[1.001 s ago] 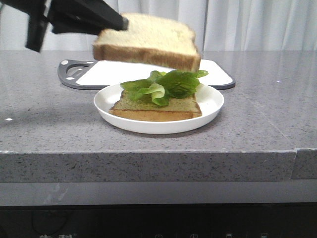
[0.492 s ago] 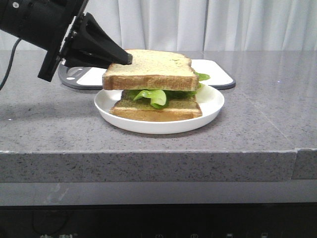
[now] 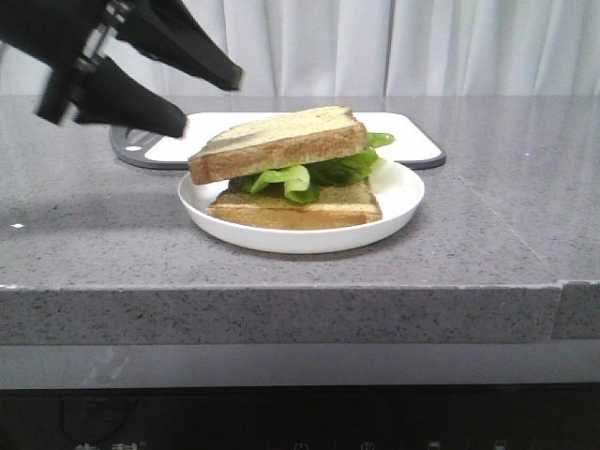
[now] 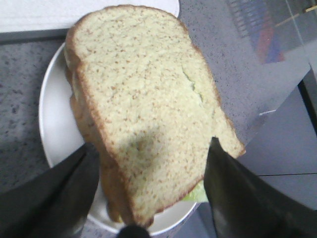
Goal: Left arm grabs bread, right arm adds lettuce
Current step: 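Open the left gripper and withdraw it from the sandwich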
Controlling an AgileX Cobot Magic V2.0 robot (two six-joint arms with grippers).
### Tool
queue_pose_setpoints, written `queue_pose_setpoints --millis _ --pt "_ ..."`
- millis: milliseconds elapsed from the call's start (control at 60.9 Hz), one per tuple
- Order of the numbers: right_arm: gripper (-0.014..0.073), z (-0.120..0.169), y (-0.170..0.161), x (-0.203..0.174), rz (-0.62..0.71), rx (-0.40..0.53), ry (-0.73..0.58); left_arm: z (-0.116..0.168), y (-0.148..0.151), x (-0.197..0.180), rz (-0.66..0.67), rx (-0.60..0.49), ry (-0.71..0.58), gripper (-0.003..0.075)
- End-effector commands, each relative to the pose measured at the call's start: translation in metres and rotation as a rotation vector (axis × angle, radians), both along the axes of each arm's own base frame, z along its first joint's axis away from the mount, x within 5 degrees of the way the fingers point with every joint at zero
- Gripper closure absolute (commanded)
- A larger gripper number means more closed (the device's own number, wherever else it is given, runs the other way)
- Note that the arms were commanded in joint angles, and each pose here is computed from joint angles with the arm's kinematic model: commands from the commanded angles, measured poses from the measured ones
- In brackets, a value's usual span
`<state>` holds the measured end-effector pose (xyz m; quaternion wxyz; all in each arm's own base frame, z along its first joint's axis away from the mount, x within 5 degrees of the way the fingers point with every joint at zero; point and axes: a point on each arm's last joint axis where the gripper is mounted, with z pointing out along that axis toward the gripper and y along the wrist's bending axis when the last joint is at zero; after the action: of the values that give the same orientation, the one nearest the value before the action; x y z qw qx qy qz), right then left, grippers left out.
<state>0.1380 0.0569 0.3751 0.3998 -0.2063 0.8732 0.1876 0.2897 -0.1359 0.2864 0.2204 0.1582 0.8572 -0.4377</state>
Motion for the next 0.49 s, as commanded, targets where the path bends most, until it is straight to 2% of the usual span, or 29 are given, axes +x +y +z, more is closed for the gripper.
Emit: queue_pose_setpoints --millis 0,131,312,476 --pt "0.0104 0.013 -0.008 -0.005 -0.094 -0.009 -0.039 0.044 0.012 -0.021 0.021 0.012 -0.100 0.0263" --pt "0.0104 0.010 -0.017 -0.008 -0.199 -0.042 0.015 0.070 0.033 -0.051 0.090 0.185 -0.199 0.0263" --pt "0.0104 0.009 -0.026 -0.012 -0.314 -0.058 0.035 0.099 0.073 -0.101 0.322 0.452 -0.304 0.0263" --pt "0.0104 0.012 -0.028 -0.026 -0.325 -0.023 -0.028 0.105 0.098 -0.143 0.498 0.519 -0.395 0.0263"
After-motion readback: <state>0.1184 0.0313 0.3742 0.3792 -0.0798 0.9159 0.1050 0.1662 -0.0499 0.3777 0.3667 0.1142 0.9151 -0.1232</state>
